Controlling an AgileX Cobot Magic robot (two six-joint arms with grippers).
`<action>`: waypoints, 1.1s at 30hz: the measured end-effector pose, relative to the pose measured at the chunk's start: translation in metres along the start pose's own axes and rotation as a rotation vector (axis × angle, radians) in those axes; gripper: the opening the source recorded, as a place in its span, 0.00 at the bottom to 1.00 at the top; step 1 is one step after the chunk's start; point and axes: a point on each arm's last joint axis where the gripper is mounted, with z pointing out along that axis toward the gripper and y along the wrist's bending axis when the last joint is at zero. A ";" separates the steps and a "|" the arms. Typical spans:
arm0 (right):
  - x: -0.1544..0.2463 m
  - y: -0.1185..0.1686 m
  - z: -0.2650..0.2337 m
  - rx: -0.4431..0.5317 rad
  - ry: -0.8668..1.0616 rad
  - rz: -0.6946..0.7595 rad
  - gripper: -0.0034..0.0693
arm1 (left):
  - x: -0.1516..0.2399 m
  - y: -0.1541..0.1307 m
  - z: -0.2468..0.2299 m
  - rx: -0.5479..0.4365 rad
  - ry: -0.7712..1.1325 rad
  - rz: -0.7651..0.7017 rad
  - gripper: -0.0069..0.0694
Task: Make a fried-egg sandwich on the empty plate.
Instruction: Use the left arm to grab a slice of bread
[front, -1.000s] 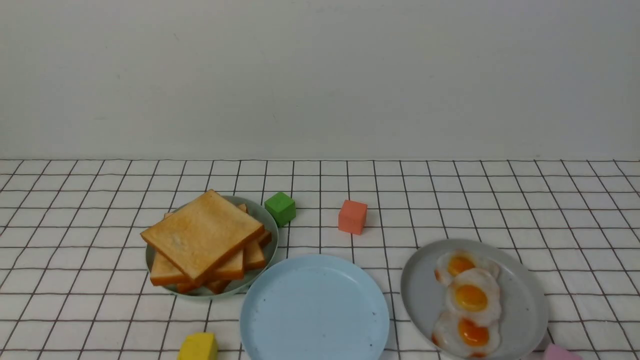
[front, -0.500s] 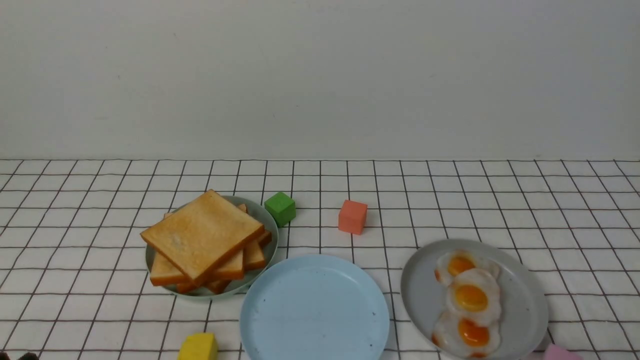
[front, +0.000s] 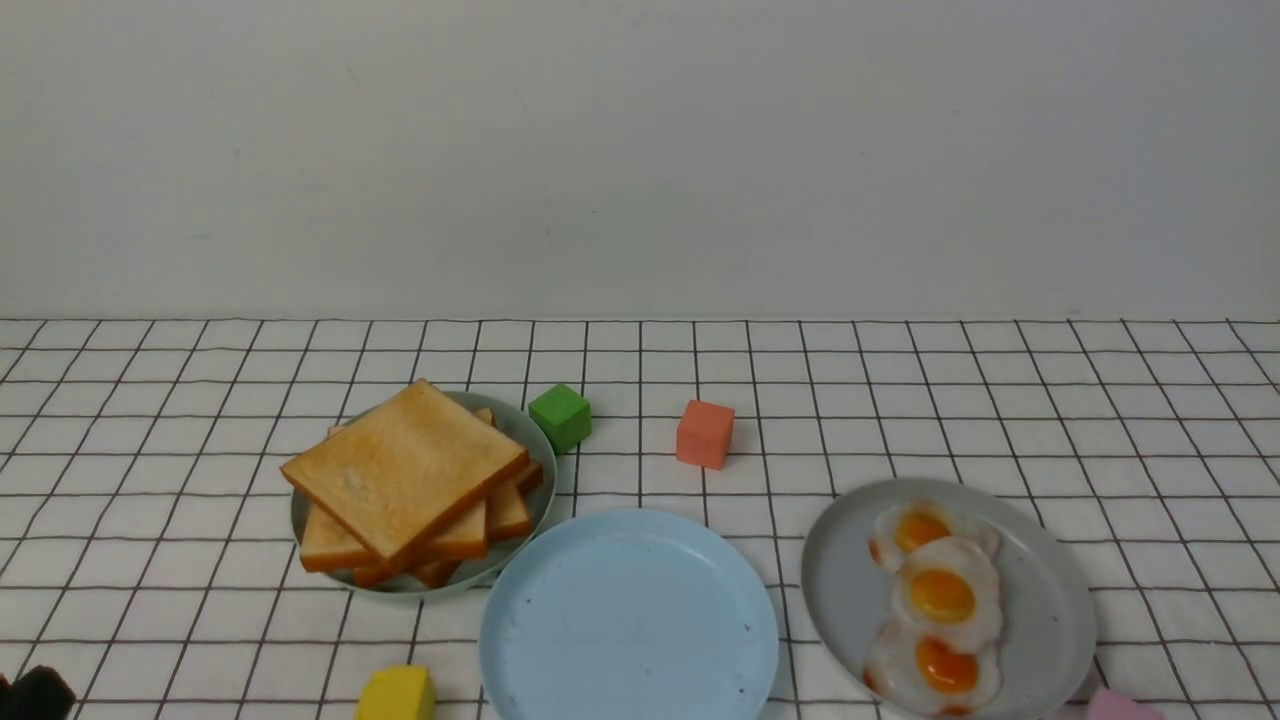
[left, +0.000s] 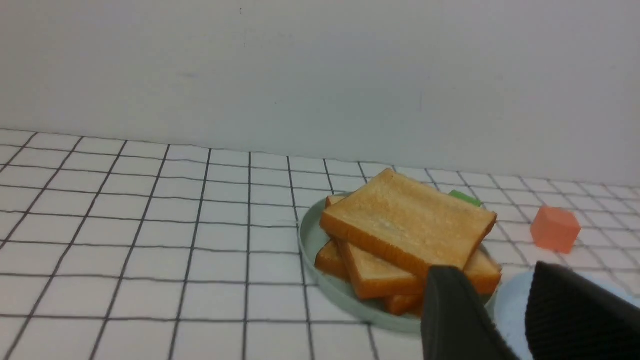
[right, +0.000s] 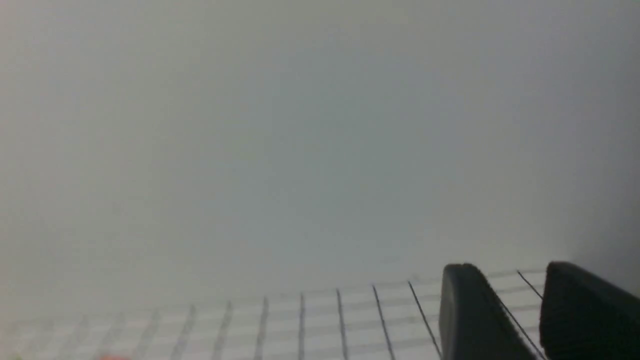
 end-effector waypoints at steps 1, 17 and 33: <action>-0.007 0.000 0.000 0.000 -0.074 0.122 0.38 | -0.005 -0.002 0.000 0.022 -0.056 -0.122 0.40; -0.224 0.036 -0.006 -0.099 -0.289 0.335 0.38 | -0.210 -0.057 -0.029 0.165 -0.322 -0.482 0.40; -0.131 0.037 0.103 0.069 0.658 0.356 0.38 | -0.136 -0.031 0.114 -0.449 0.644 -0.422 0.40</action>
